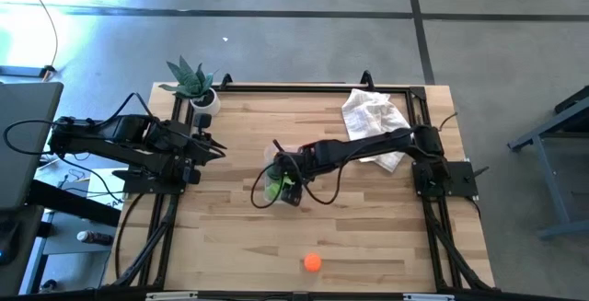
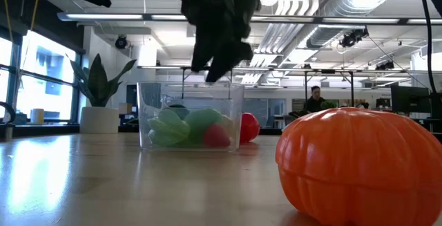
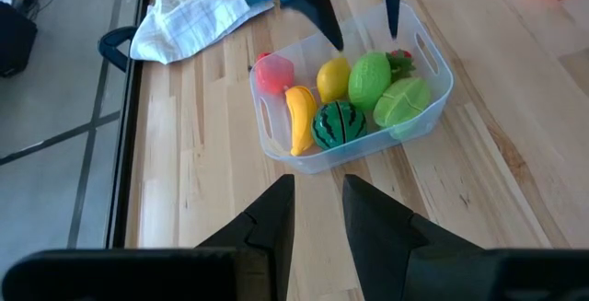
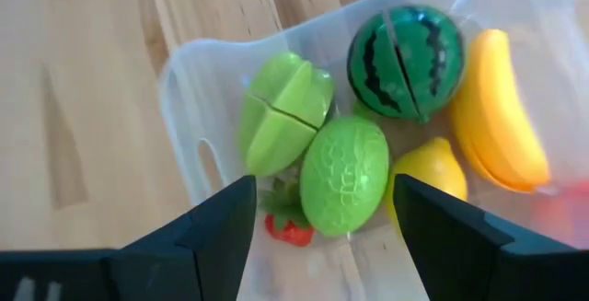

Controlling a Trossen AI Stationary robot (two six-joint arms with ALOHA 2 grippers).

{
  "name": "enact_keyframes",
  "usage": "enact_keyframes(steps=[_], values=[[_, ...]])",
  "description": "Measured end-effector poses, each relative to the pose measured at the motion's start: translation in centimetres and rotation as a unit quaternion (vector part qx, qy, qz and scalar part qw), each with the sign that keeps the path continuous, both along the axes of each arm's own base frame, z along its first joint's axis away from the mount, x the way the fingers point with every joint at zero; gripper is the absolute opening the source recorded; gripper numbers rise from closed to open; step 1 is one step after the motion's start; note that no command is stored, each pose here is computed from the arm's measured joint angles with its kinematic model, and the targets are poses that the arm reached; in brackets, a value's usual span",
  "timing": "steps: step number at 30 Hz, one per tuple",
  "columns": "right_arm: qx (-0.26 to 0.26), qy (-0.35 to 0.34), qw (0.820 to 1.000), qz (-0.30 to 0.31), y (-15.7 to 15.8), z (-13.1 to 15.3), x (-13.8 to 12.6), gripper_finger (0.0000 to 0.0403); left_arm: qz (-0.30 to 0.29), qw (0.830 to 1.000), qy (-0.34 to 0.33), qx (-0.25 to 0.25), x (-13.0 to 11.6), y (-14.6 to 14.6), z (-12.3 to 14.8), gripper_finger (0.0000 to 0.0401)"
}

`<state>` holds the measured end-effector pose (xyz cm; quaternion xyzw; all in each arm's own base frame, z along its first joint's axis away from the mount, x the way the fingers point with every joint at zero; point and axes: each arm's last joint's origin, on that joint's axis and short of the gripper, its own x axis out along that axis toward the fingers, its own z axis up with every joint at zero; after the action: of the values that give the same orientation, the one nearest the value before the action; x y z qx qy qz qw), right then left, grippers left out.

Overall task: Pick and placing Produce into tupperware
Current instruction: Put the tangerine into the bin

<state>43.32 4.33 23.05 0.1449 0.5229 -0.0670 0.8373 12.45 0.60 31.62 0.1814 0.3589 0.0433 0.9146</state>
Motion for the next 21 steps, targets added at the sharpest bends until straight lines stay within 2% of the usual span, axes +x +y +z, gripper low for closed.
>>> enact_keyframes(steps=[6, 12, 17, 21], values=[[0.011, 0.03, 0.999, -0.04, 1.3, 5.7, -0.9, 0.0248, 0.0, 1.0, 0.0, 0.0, 0.0, 0.0, 0.0, 0.0085], [-0.015, 0.07, 0.99, -0.12, 5.3, 10.9, -4.3, 0.0248, 0.0, 1.0, 0.0, 0.0, 0.0, 0.0, 0.0, 0.0085], [-0.065, 0.069, 0.98, -0.177, 9.9, 12.1, -7.3, 0.0248, 0.0, 1.0, 0.0, 0.0, 0.0, 0.0, 0.0, 0.0085], [-0.064, 0.062, 0.978, -0.19, 13.5, 11.2, -8.9, 0.0248, 0.0, 1.0, 0.0, 0.0, 0.0, 0.0, 0.0, 0.0085]])
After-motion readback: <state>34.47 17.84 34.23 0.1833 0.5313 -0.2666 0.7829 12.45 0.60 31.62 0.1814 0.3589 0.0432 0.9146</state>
